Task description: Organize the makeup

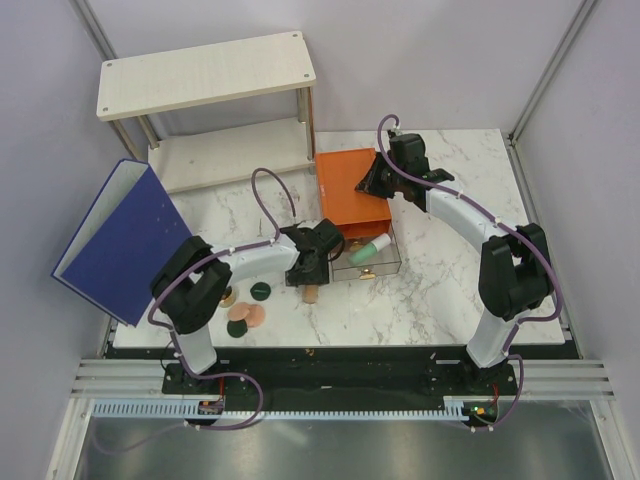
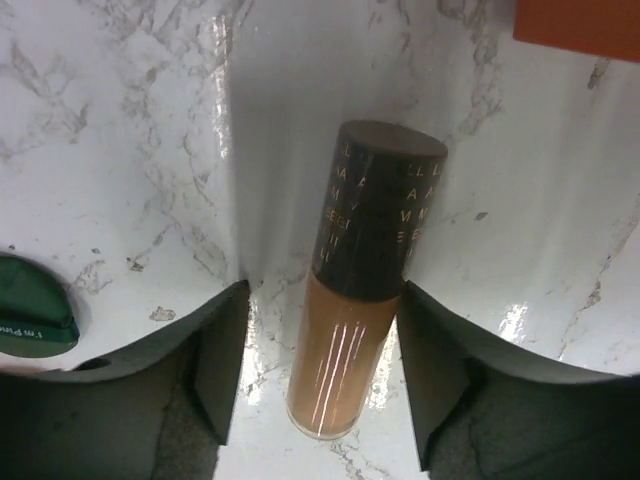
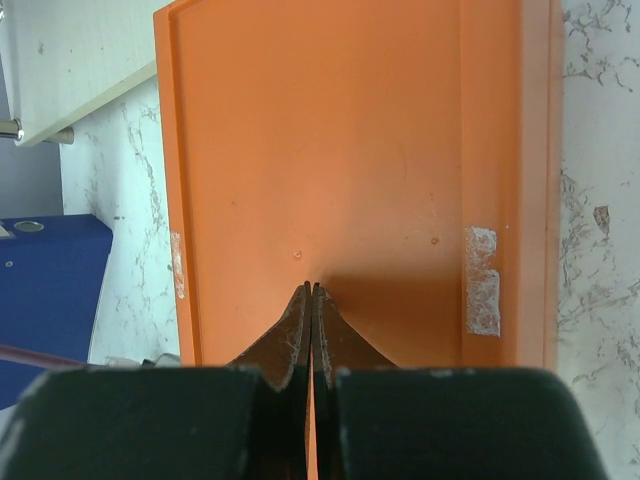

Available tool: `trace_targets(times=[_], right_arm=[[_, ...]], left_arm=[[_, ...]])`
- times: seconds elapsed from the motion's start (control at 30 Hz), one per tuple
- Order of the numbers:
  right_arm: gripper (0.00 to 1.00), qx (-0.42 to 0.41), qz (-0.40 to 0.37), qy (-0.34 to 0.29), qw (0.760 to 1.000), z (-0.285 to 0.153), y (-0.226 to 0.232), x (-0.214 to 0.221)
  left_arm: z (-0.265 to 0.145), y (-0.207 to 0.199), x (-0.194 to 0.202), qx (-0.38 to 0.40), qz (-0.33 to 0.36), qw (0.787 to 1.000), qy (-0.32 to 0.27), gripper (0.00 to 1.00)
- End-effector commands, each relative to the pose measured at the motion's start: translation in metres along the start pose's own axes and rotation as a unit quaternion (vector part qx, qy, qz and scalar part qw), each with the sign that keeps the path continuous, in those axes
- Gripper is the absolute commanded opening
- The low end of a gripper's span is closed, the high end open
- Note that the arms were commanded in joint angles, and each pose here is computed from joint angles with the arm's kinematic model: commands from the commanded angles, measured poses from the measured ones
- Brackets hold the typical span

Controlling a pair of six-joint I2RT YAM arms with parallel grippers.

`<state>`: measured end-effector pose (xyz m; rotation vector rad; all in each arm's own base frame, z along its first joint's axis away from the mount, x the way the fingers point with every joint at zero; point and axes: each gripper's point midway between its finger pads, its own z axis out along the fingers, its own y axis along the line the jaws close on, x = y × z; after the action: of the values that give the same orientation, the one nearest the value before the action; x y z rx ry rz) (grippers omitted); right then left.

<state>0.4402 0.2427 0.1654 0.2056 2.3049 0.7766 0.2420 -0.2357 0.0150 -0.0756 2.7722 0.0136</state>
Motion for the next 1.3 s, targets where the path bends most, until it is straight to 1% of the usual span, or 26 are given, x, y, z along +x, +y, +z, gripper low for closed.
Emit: trace_targets(times=[0.0,0.03,0.07,0.2,0.33,0.37,0.43,0.47,0.57,0.6,0.67,0.7,0.73,0.77,0.8,0.87,0.93,1.0,1.03,1.07,1.13,1.17,1.27], right_arm=[[0.0,0.044,0.006,0.058,0.997,0.003,-0.028,0.037],[0.0,0.043,0.006,0.058,0.997,0.003,-0.028,0.037],[0.0,0.043,0.006,0.059,0.997,0.003,-0.028,0.037],[0.0,0.041,0.005,0.062,0.997,0.004,-0.027,0.038],[0.0,0.04,0.004,0.06,0.997,0.004,-0.026,0.036],[0.0,0.04,0.002,0.059,0.997,0.005,-0.027,0.036],[0.0,0.04,0.003,0.06,0.997,0.005,-0.027,0.036],[0.0,0.04,0.003,0.059,0.997,0.005,-0.026,0.035],[0.0,0.04,0.002,0.062,0.997,0.006,-0.027,0.037],[0.0,0.038,0.002,0.063,0.997,0.006,-0.026,0.036],[0.0,0.039,0.003,0.064,0.997,0.007,-0.027,0.037],[0.0,0.038,0.003,0.065,0.997,0.008,-0.027,0.038],[0.0,0.039,0.005,0.065,0.997,0.008,-0.027,0.038],[0.0,0.037,0.005,0.066,0.997,0.008,-0.027,0.039],[0.0,0.038,0.004,0.068,0.997,0.009,-0.027,0.04],[0.0,0.037,0.004,0.067,0.997,0.008,-0.026,0.039],[0.0,0.038,0.005,0.068,0.997,0.009,-0.028,0.039],[0.0,0.037,0.004,0.068,0.997,0.009,-0.027,0.039],[0.0,0.038,0.005,0.069,0.997,0.009,-0.028,0.04],[0.0,0.038,0.006,0.069,0.997,0.009,-0.028,0.04],[0.0,0.038,0.005,0.073,0.997,0.009,-0.029,0.043],[0.0,0.041,0.006,0.074,0.996,0.009,-0.031,0.044],[0.0,0.042,0.007,0.077,0.996,0.01,-0.033,0.047]], left_arm=[[0.013,0.007,0.013,-0.019,0.036,0.999,0.025,0.4],[0.014,0.008,0.015,-0.021,0.032,0.999,0.027,0.2],[0.014,0.01,0.016,-0.023,0.03,0.999,0.029,0.02],[0.012,0.031,0.028,-0.044,0.011,0.999,0.027,0.02],[-0.009,0.046,0.024,-0.046,-0.011,0.999,-0.001,0.02],[-0.021,0.047,0.016,-0.035,-0.019,0.999,-0.02,0.02],[-0.036,0.046,0.008,-0.02,-0.022,0.999,-0.039,0.02],[-0.05,0.046,0.0,-0.008,-0.025,0.998,-0.055,0.02],[-0.08,0.035,-0.023,0.033,-0.017,0.995,-0.092,0.02],[-0.099,0.028,-0.038,0.058,-0.009,0.991,-0.118,0.02],[-0.119,0.022,-0.055,0.079,0.004,0.986,-0.148,0.02],[-0.136,0.017,-0.07,0.095,0.021,0.98,-0.174,0.02],[-0.144,0.013,-0.076,0.104,0.037,0.976,-0.187,0.02],[-0.156,0.001,-0.083,0.136,0.068,0.968,-0.199,0.02],[-0.163,-0.005,-0.093,0.148,0.108,0.958,-0.222,0.02],[-0.175,-0.013,-0.104,0.157,0.147,0.946,-0.242,0.02],[-0.174,-0.021,-0.111,0.157,0.176,0.94,-0.245,0.02],[-0.183,-0.03,-0.122,0.162,0.2,0.931,-0.26,0.02],[-0.177,-0.036,-0.125,0.16,0.212,0.929,-0.256,0.02],[-0.186,-0.046,-0.133,0.171,0.217,0.923,-0.266,0.02],[-0.186,-0.056,-0.141,0.174,0.235,0.916,-0.273,0.04],[-0.184,-0.067,-0.144,0.183,0.255,0.91,-0.27,0.05],[-0.181,-0.089,-0.147,0.192,0.286,0.899,-0.27,0.05]])
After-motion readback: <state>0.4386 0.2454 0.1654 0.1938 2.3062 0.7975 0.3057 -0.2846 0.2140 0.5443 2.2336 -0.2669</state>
